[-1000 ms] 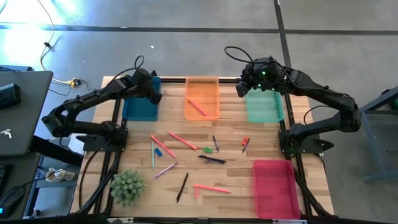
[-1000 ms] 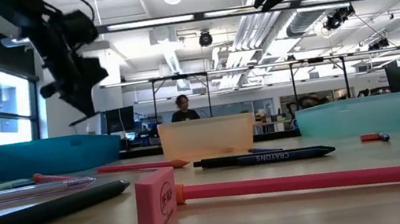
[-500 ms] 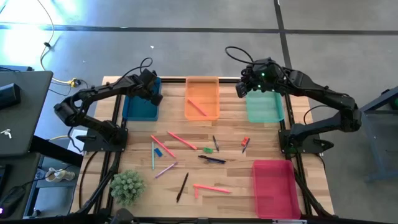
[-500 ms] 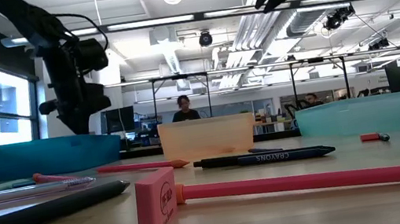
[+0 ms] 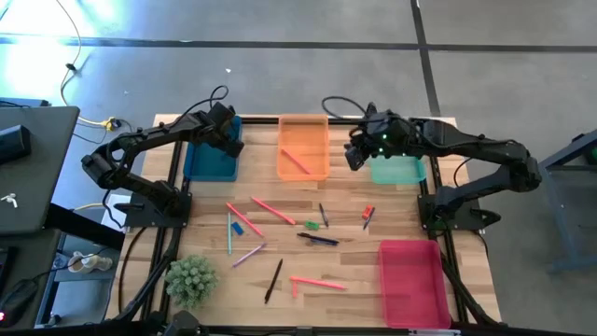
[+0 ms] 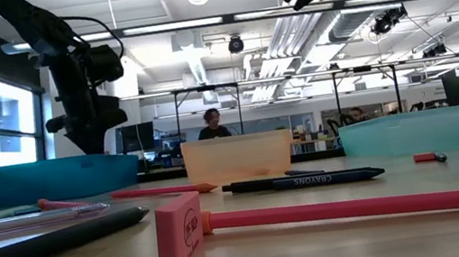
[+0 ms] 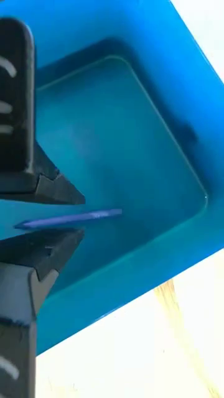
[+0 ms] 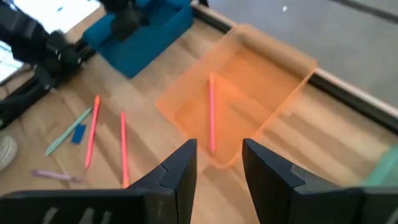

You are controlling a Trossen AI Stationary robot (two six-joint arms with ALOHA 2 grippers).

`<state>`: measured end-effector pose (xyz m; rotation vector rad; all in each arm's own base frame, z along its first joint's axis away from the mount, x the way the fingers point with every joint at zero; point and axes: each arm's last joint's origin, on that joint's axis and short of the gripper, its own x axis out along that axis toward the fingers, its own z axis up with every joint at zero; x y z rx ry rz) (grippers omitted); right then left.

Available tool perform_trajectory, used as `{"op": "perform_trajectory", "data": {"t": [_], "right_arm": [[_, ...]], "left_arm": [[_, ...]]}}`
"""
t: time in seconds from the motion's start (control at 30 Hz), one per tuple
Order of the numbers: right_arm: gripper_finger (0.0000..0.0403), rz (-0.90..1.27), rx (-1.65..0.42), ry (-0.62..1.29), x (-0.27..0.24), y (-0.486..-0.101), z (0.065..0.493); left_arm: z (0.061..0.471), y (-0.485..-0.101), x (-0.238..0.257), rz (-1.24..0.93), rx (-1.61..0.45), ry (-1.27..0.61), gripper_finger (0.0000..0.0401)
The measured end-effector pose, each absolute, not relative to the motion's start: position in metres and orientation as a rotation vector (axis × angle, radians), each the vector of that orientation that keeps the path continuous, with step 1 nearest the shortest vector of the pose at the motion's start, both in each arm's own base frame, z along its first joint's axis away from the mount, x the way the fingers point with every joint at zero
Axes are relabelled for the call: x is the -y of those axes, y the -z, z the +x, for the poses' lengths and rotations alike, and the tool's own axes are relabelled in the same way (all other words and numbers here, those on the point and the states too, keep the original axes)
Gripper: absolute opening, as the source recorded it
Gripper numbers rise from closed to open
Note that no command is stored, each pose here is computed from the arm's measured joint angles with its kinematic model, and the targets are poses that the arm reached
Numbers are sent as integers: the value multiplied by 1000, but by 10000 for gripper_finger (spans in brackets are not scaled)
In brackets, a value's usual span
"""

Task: Sort crayons/erasers/pens/pencils in bins
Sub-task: Put the green eraser into the green bin

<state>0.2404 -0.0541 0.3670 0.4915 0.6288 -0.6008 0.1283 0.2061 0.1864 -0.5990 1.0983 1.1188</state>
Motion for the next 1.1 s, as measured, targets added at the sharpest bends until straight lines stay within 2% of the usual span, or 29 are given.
{"op": "perform_trajectory", "data": {"t": [0.23, 0.37, 0.73, 1.1], "right_arm": [[121, 464, -704, 540, 35, -355, 255], [121, 432, -763, 512, 25, -345, 265], [121, 328, -896, 437, 3, -316, 291], [121, 310, -974, 420, -6, -294, 308]], "left_arm": [[128, -190, -205, -612, -1104, -1104, 112], [131, -205, -208, -619, -1124, -1060, 126], [138, -279, -210, -609, -1025, -941, 122], [135, -323, -161, -580, -838, -800, 119]]}}
